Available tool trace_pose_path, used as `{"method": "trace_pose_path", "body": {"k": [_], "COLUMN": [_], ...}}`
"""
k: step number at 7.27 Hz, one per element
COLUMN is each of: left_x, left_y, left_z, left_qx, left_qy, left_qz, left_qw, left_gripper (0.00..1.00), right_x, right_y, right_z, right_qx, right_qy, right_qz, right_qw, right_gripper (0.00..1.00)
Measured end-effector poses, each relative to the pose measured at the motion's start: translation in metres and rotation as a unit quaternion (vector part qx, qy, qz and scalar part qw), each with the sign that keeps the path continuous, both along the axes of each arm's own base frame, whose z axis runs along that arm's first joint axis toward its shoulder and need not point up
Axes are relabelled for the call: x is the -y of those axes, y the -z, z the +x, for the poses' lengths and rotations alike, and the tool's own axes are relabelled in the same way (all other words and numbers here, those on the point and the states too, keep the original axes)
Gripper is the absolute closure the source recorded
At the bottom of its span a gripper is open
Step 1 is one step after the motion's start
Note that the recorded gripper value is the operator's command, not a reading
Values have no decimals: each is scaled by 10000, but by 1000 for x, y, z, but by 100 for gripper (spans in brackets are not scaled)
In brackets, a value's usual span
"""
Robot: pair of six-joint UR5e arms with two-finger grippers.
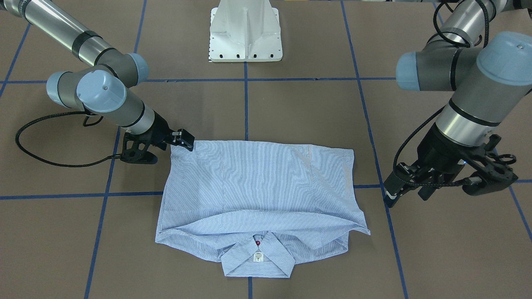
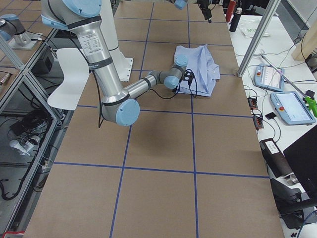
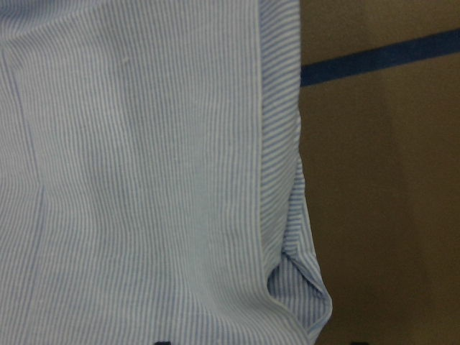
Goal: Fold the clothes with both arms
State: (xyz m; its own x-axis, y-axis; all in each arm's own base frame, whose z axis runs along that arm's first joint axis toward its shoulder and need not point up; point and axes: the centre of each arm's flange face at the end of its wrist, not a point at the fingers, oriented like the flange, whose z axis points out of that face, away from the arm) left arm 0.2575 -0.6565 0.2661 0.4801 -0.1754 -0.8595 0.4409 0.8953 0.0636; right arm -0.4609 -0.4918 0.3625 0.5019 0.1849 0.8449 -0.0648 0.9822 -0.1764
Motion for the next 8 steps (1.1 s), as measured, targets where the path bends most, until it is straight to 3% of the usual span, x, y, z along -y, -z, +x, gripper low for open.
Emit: {"method": "trace_pose_path", "body": {"k": [2,3,4,6,8], "left_x": [-2,-3,-4,-6,-7], "left_y": [4,5,6,9,11], "left_z": [-1,-1,-2,-3,-4], "left_qx": [-16,-23,-27,-41,-51], "left_qy": [1,2,1,2,8], "left_qz": [29,41,49,74,93], "left_qw": [10000,10000,10000,10000,9999], "left_gripper": [0,0,0,0,0], "right_x": [-5,-7,-9,-13,-23], "right_y": [-9,-10,-10,-11,-8], "right_z": [-1,-2,-1,2,-2], "right_qx": [-51,-56,-49,-38,-22], "right_qy": [33,49,55,64,107], "right_qz": [-41,-48,-53,-57,-12], "right_qw": [10000,10000,10000,10000,9999], "right_gripper": [23,32,46,100,100]}}
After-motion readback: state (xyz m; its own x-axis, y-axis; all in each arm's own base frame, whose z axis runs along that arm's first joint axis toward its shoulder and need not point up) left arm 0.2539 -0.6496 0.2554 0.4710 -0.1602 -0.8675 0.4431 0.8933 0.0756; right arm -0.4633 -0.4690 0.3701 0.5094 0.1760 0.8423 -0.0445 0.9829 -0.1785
